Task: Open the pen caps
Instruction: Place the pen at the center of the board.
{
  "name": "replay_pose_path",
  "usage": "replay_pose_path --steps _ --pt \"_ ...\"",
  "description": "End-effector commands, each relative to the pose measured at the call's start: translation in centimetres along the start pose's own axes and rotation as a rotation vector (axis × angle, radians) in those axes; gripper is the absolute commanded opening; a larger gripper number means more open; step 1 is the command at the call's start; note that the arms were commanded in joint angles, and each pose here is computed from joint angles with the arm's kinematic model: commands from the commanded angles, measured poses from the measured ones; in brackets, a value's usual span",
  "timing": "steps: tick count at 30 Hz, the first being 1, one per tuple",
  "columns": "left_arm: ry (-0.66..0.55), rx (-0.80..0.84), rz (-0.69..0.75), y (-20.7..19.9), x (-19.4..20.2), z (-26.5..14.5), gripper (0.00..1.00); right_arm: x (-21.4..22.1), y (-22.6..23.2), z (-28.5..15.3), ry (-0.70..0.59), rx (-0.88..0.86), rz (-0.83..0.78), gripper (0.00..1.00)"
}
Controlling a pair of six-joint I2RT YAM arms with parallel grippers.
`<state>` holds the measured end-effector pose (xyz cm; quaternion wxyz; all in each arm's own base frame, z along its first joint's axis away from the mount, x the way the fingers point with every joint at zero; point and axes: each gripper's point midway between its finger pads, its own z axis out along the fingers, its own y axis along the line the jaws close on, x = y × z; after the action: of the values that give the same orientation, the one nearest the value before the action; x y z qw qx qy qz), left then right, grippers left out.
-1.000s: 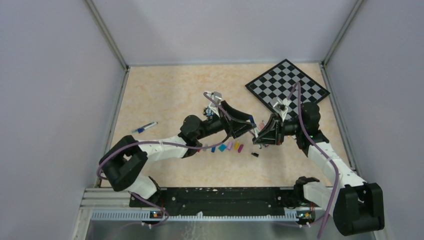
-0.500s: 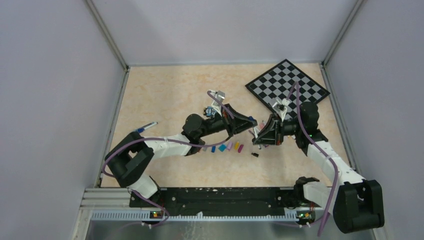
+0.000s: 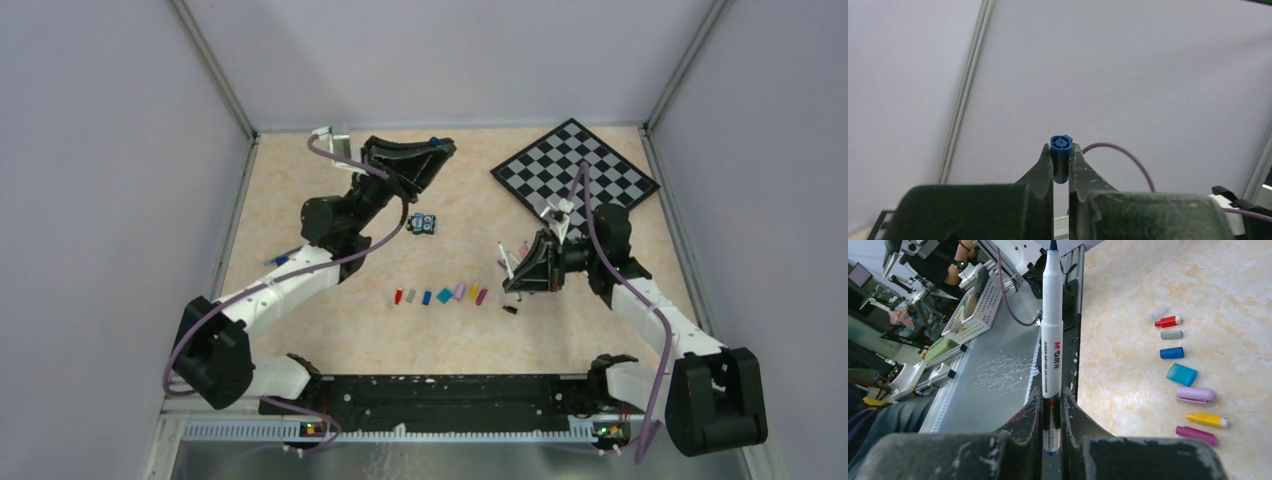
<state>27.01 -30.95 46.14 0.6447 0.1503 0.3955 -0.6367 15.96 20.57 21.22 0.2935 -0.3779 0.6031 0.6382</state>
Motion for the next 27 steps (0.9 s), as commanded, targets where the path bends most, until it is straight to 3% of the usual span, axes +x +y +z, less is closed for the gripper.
replay_pose_path --steps 1,6,8,11,16,27 --pt "-0.086 0.028 0.05 -2.4 -3.3 -0.2 0.0 -0.9 0.0 -0.7 -0.014 0.011 -0.105 0.0" --pt "0.063 -0.102 0.035 -2.3 -0.9 -4.8 0.0 -4.0 -2.3 -6.5 -0.138 0.323 -0.221 0.0" --pt "0.142 -0.187 0.032 -2.0 0.5 -7.4 0.0 -4.3 -3.6 -8.9 -0.128 0.506 -0.274 0.0" --pt "0.243 -0.309 0.007 -1.6 2.5 -11.8 0.0 -3.2 -5.7 -11.8 0.013 0.75 -0.321 0.0" --pt "0.361 -0.444 -0.03 -1.5 5.3 -18.0 0.0 0.1 -8.6 -16.8 0.25 1.018 -0.254 0.0" --pt "0.434 -0.516 -0.15 -0.9 11.1 -25.5 0.0 3.4 -10.9 -27.2 0.592 1.192 -0.113 0.0"
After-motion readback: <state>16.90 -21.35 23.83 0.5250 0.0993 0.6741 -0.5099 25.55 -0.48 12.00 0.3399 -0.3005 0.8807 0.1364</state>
